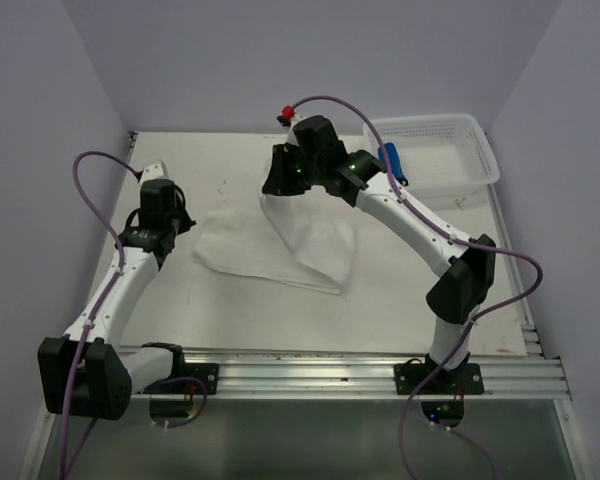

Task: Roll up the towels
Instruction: Fold the towel

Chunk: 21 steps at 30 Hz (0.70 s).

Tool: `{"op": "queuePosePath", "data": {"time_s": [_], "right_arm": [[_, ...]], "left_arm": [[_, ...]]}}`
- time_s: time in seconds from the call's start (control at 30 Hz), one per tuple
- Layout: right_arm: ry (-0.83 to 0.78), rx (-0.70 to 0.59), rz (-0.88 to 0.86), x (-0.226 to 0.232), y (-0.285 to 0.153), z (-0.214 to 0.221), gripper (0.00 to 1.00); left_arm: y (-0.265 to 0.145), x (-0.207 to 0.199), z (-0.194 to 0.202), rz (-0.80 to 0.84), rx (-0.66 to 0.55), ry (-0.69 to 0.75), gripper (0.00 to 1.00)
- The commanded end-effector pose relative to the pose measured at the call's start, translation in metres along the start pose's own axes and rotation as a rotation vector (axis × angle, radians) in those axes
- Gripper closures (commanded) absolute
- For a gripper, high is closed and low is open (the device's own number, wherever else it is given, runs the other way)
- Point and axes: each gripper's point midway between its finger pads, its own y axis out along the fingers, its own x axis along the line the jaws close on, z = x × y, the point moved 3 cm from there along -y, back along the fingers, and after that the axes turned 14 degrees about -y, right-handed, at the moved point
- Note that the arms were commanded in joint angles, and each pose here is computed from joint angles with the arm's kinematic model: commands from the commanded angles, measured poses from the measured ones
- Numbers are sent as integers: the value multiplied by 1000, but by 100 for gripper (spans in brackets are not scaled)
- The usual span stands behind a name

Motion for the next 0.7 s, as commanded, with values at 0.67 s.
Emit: {"op": "queuePosePath", "data": {"time_s": [0.67], "right_arm": [[-23, -17, -131, 68, 64, -11, 100]], "left_arm": [[-30, 0, -27, 57, -157, -72, 100]]}}
